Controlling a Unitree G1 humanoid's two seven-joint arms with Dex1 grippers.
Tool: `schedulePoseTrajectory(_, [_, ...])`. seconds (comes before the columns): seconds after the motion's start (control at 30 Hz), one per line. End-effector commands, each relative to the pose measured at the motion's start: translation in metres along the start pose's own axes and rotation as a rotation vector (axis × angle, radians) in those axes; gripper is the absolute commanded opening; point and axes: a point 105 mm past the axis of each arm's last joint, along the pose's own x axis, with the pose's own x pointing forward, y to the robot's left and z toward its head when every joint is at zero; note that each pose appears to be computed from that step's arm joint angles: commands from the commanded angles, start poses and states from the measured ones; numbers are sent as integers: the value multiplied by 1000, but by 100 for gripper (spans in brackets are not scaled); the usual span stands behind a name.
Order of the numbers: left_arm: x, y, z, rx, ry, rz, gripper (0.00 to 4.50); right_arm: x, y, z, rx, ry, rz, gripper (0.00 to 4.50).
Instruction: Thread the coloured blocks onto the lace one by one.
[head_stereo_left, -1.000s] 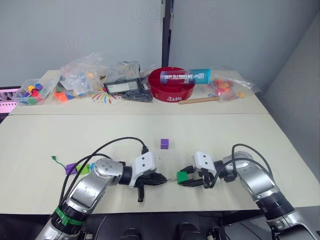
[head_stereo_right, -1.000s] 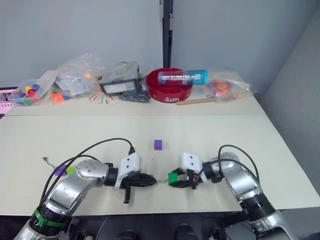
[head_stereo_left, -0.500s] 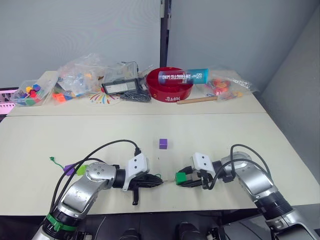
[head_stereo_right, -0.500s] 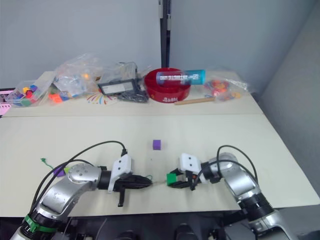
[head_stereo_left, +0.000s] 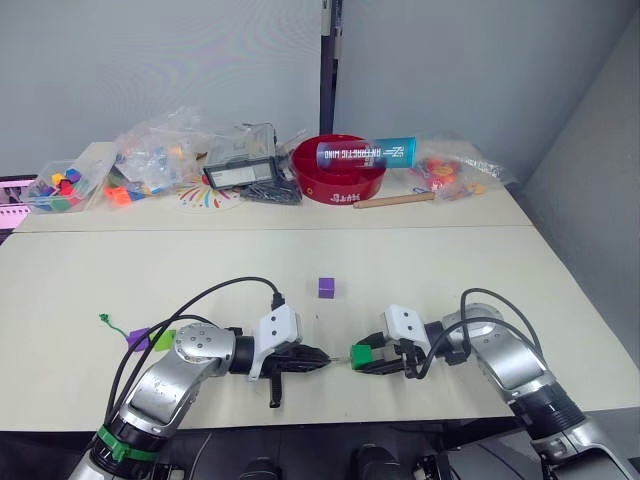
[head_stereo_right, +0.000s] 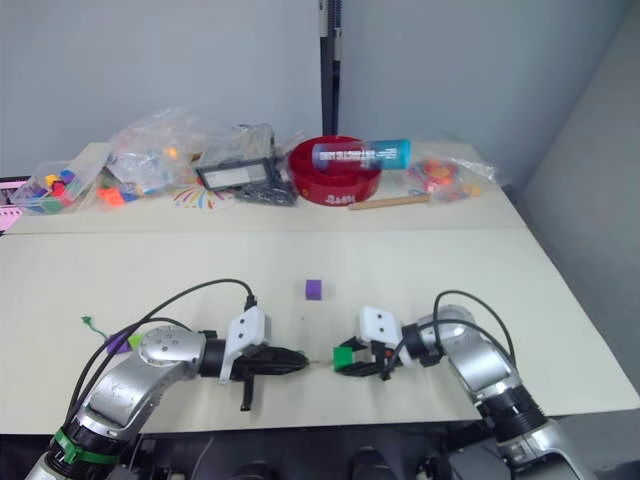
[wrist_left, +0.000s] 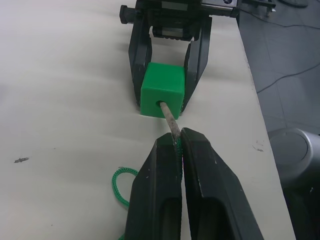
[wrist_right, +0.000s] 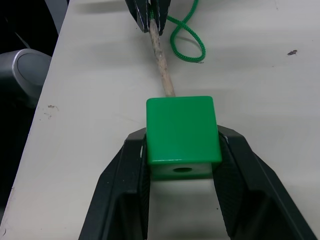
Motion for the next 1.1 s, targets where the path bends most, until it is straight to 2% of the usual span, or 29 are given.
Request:
schedulePoseTrajectory(0.03, [4, -8, 10, 36, -43, -58, 0, 7, 10, -18, 52, 52, 36, 119])
schedulePoseTrajectory(0.2, [12, -11, 8, 44, -32, -79, 0, 11, 10, -9, 44, 25, 41, 119])
schedulePoseTrajectory(0.33, [18, -8, -7, 69, 43, -75, 0, 12, 14, -1, 41, -4, 60, 119])
schedulePoseTrajectory(0.53, [0, 0, -16, 74, 90, -47, 0, 4, 11, -18, 65, 52, 31, 119])
schedulePoseTrajectory(0.87, [-8, 4, -3, 58, 22, -15, 0, 4, 12, -23, 56, 58, 40, 119])
schedulePoseTrajectory(1.1, [-7, -4, -9, 57, 76, -73, 0, 6, 11, -20, 54, 50, 37, 119])
